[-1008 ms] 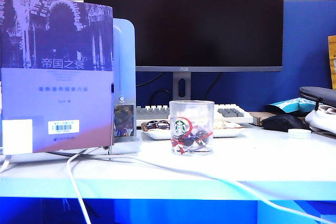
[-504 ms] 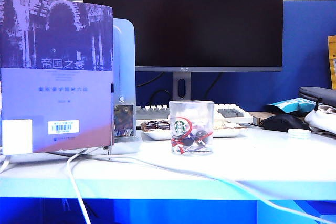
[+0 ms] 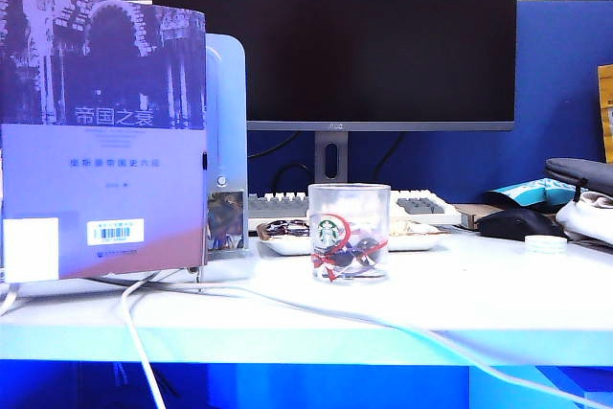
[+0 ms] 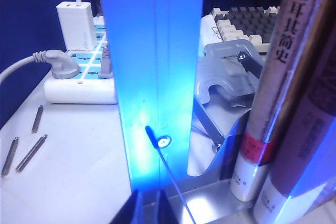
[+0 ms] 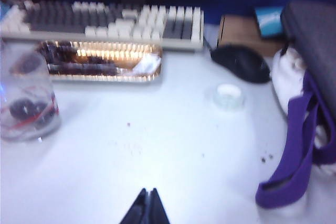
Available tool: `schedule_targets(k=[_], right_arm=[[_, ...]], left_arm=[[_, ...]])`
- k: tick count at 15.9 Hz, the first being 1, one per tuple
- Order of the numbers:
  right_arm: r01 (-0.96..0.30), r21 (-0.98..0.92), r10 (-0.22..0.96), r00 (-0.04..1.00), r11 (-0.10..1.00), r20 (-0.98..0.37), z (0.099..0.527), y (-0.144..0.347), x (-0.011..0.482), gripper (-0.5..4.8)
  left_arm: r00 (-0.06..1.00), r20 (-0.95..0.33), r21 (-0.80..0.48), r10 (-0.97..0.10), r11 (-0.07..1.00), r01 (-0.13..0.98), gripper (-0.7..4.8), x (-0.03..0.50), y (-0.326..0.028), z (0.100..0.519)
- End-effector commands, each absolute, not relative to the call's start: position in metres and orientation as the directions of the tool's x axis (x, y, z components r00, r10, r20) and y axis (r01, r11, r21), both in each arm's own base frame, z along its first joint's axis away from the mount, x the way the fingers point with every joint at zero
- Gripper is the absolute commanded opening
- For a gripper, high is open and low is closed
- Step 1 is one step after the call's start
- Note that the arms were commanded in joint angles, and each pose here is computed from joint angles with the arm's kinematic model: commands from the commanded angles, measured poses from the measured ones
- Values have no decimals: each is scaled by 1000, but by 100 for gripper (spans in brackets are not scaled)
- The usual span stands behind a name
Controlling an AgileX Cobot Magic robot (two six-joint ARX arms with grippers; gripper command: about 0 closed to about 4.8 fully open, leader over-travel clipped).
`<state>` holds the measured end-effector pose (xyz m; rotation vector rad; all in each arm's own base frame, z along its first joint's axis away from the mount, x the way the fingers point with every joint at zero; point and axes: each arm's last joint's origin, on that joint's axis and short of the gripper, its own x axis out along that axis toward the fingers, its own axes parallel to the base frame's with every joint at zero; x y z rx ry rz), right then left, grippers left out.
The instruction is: Pick up the cherry on the right side of the glass and put it inside the glass.
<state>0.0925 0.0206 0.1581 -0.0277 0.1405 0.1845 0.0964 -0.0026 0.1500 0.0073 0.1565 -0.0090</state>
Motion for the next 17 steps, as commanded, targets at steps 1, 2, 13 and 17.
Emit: schedule_targets(k=[1,2,13,17], right_arm=[[-184,-13,179,967,983,-182,150,21,93,-1],[-184,-12,179,967,983,-182,150,21,93,-1],[-175,39,179,967,984,-182,150,21,93,-1],[-175,39,179,967,984,-182,150,21,93,-1]], left_arm=[[986,-166,3,-12,1000,13,53,96,-3,149],[986,-165,3,-12,1000,13,53,96,-3,149],[986,-165,3,-12,1000,13,53,96,-3,149],[986,-165,3,-12,1000,13,53,96,-3,149]])
